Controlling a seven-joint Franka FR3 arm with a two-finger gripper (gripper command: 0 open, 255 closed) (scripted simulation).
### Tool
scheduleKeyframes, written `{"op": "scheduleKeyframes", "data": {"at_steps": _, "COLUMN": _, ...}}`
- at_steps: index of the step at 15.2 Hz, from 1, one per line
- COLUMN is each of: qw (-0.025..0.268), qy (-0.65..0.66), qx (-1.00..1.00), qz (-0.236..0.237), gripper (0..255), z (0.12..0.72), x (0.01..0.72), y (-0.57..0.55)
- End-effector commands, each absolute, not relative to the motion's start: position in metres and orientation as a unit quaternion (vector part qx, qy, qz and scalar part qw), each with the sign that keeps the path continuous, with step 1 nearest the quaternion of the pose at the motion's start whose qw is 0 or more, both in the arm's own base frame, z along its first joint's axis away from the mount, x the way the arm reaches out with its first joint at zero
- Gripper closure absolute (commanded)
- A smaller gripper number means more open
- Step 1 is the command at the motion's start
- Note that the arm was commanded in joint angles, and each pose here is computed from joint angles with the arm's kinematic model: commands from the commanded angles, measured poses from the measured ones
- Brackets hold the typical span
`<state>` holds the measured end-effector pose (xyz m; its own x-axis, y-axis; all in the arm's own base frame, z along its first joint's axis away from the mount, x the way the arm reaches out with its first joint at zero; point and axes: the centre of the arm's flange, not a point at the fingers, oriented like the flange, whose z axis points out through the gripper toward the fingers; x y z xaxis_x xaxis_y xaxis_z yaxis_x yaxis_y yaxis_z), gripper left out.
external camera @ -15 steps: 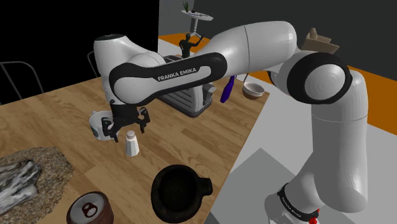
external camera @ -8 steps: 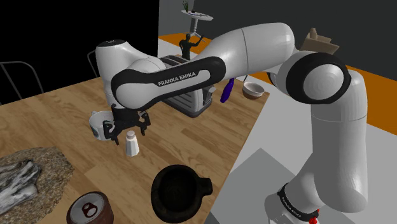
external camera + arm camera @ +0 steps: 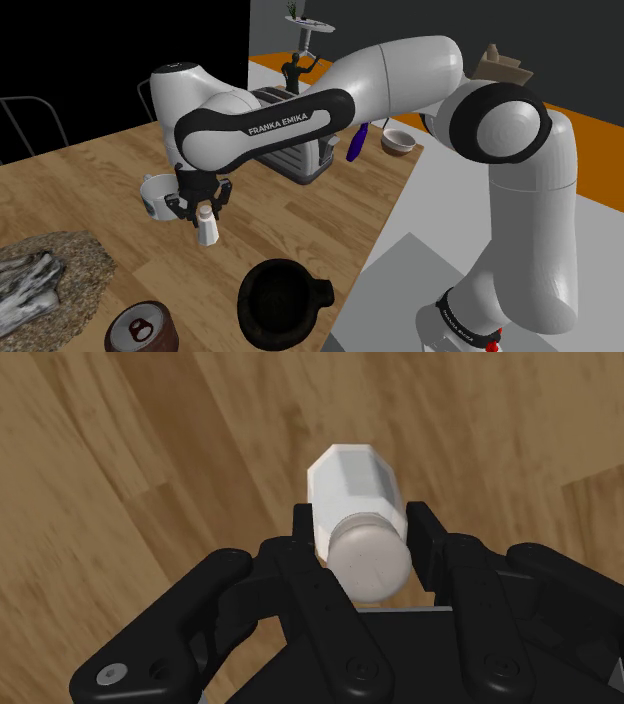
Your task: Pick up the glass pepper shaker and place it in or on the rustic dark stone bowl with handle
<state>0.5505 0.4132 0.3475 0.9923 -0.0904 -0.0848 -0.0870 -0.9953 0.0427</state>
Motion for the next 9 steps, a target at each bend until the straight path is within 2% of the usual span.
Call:
{"op": "scheduleKeyframes", "data": {"at_steps": 1, "qw": 0.02, "qy": -0.044, "qx": 0.998, "qz": -0.044, "gripper": 255, "z": 0.347, "x": 0.551, "y": 0.413}}
{"op": "scheduleKeyframes", "data": {"at_steps": 9, "qw": 0.02, "qy": -0.044, "qx": 0.998, "qz": -0.044, "gripper": 255, "z": 0.368, "x": 0.55, "y": 0.413}}
